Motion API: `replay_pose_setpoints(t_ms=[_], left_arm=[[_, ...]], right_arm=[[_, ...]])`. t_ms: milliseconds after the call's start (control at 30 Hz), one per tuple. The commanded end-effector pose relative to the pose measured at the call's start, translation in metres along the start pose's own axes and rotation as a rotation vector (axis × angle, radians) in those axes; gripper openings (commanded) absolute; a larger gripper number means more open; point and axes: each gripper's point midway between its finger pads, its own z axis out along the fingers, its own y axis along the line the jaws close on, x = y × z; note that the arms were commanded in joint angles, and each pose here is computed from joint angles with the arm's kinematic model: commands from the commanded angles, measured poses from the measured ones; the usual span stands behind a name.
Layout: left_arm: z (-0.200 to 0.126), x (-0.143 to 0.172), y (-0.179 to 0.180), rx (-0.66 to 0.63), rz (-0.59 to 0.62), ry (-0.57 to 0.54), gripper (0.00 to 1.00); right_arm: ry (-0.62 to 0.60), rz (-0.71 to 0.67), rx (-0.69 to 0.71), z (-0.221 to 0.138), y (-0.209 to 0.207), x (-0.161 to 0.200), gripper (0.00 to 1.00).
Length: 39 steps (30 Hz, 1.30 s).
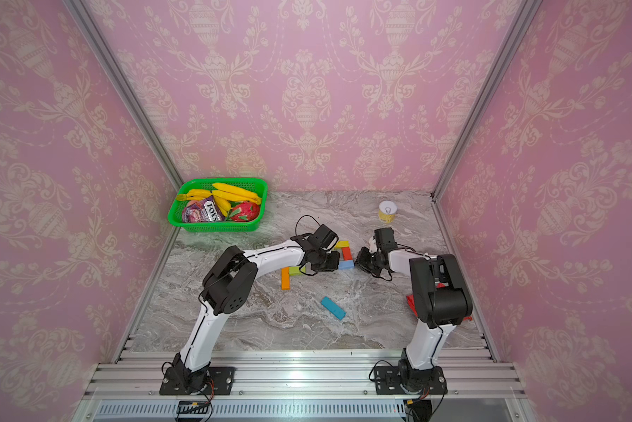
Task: Assemble the letter p with building blocks
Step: Assemble the building block at the center of the board, then pick up the building block from the center of the board.
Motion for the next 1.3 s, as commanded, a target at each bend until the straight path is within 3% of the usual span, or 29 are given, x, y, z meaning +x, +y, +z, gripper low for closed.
replay_pose_setpoints(t_ms=[0, 67, 200, 367, 633, 700, 900, 1067, 1267], left_arm=[[-0.014, -0.001, 0.019, -0.089, -0.007, -0.029, 0.0], [-0.025, -0.002, 0.021, -0.104, 0.006, -0.049, 0.0], [-0.053, -0.005, 0.023, -0.131, 0.029, -0.119, 0.12], [-0.106, -0.015, 0.005, -0.059, 0.083, -0.273, 0.15], [-0.195, -0.025, 0.017, -0.096, 0.108, -0.476, 0.42], [-0.207, -0.027, 0.024, -0.078, 0.089, -0.482, 0.44], [-0.224, -0.024, 0.046, 0.029, 0.002, -0.46, 0.5], [-0.236, -0.02, 0.07, 0.026, -0.038, -0.471, 0.51], [-0.238, -0.016, 0.082, 0.022, -0.058, -0.462, 0.52]], right_arm=[[0.083, 0.071, 0.155, 0.005, -0.042, 0.032, 0.12], [0.07, 0.069, 0.167, -0.001, -0.044, 0.031, 0.12], [0.027, 0.065, 0.184, -0.015, -0.045, 0.026, 0.12], [-0.04, 0.006, 0.181, -0.039, -0.037, 0.022, 0.17], [-0.018, -0.392, 0.097, -0.075, 0.02, 0.061, 0.69], [0.017, -0.488, 0.076, -0.077, 0.037, 0.081, 0.76], [0.084, -0.632, 0.067, -0.072, 0.053, 0.126, 0.79], [0.129, -0.751, 0.162, -0.06, 0.049, 0.157, 0.78], [0.193, -0.798, 0.257, -0.04, 0.036, 0.18, 0.75]])
